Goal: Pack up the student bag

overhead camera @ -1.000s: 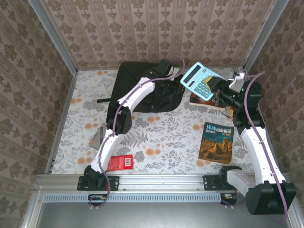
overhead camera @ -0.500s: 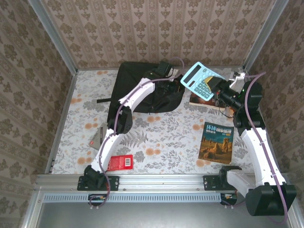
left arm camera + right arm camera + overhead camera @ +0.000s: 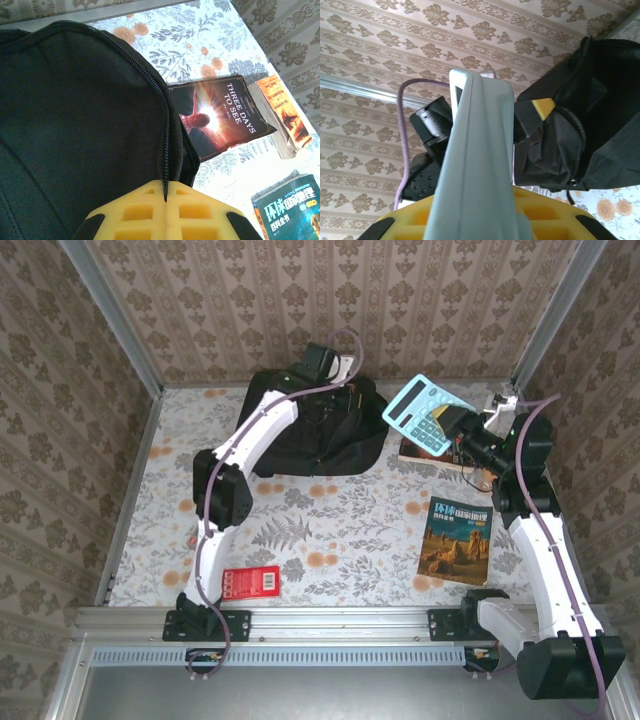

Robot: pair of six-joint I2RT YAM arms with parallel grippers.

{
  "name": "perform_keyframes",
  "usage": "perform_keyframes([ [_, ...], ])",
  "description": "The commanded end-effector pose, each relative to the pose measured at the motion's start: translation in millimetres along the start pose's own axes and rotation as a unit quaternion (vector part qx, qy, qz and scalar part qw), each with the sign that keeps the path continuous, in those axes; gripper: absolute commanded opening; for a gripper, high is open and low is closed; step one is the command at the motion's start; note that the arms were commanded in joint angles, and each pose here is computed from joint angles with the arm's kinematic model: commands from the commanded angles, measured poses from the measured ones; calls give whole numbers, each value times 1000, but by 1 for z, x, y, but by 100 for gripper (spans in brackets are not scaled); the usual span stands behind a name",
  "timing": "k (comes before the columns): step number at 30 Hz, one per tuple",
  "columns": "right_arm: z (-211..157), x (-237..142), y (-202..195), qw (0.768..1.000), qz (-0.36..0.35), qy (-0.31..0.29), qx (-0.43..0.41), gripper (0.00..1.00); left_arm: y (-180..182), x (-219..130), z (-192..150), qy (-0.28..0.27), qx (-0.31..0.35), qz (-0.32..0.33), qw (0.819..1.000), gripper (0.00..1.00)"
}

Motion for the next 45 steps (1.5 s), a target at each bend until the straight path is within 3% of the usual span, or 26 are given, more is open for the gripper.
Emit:
perform_keyframes([
  [1,2,-6,7,999,-15,-19,-31,26,-6,-24,5,-23,0,3,1000,0],
  [11,-7,22,-34,996,-93,0,-9,27,-4,-88,-1,-65,-20,12,998,0],
  [22,-19,90,-60,984,-168,65,-15,26,-15,-127,-21,-73,-19,-8,997,0],
  [26,-26,128,-72,974,-195,115,-12,26,-16,-133,-30,-71,-22,-15,997,0],
  [37,-56,225,-101,961,-171,211,55,27,-23,-152,-41,-82,-18,-29,996,0],
  [45,-102,299,-113,950,-134,266,93,29,-24,-164,-37,-102,-16,-29,994,0],
])
Point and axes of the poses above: each hand's point on the last joint's axis, 136 mm out from that joint toward the fingers, its own x axis out along the fingers, its own y axis along the line the jaws close on, z = x × y, the point moved 9 cm from there along -x, back along the fingers, and after that the axes turned 4 degrees about -x, right-handed, at the moved point
